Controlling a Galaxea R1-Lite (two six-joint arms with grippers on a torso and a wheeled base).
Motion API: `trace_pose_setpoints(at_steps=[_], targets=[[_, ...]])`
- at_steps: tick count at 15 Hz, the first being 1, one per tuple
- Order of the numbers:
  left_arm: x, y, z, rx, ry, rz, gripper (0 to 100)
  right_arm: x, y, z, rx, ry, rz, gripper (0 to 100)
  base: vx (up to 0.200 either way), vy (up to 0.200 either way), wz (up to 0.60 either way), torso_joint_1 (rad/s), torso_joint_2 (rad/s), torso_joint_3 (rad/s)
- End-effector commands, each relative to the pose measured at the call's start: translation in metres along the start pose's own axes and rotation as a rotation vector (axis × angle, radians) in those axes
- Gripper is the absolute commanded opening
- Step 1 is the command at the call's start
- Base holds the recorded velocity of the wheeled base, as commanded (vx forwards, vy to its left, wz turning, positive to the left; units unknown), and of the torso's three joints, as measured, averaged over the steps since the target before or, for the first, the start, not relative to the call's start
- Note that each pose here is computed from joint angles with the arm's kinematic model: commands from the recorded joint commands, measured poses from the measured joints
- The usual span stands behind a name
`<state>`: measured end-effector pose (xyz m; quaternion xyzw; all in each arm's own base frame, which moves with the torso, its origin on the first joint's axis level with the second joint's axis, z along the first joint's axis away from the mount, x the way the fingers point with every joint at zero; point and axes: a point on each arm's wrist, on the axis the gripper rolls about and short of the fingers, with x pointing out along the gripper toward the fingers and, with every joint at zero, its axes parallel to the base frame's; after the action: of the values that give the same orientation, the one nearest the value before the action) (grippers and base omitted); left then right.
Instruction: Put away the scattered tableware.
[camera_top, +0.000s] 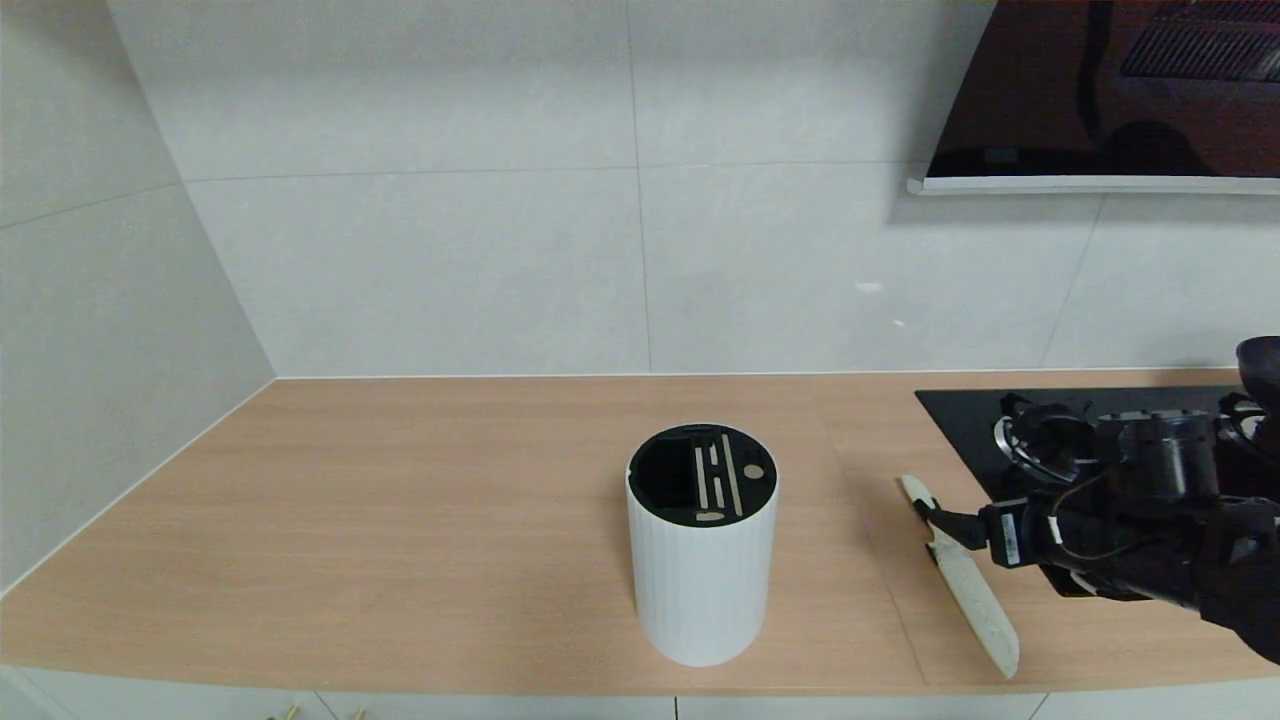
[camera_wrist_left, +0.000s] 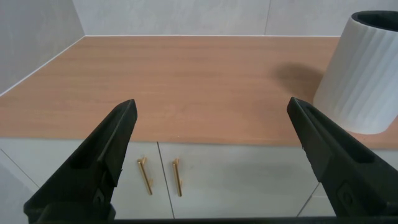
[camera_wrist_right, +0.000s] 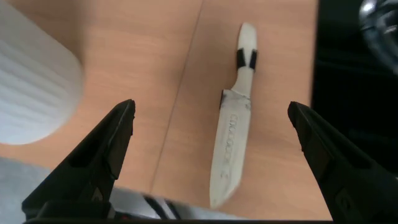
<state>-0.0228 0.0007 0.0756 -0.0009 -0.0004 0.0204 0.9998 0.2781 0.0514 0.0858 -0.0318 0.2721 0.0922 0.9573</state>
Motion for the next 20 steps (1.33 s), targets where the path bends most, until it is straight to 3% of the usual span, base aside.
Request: trace_pose_setpoints(at_steps=[1,7,11,20], targets=[[0.0,0.0,0.0,0.0,0.001,0.001,100,0.036,0.001,-0.029,-0.005,0.097,-0.019,100,0.0,0.0,0.0,0.0,0.0,0.0],[0.0,0.0,0.0,0.0,0.001,0.001,100,0.067,-0.002,-0.051,-0.004,0.138,-0.068,100,0.0,0.0,0.0,0.0,0.0,0.0],[0.0,0.0,0.0,0.0,0.001,0.001,100,0.088,-0.01,-0.063,0.011,0.058,-0.113,100,0.0,0.0,0.0,0.0,0.0,0.0],[0.0,0.0,0.0,0.0,0.001,0.001,100,0.101,-0.025,-0.071,0.027,0.074,-0.151,100,0.0,0.0,0.0,0.0,0.0,0.0]])
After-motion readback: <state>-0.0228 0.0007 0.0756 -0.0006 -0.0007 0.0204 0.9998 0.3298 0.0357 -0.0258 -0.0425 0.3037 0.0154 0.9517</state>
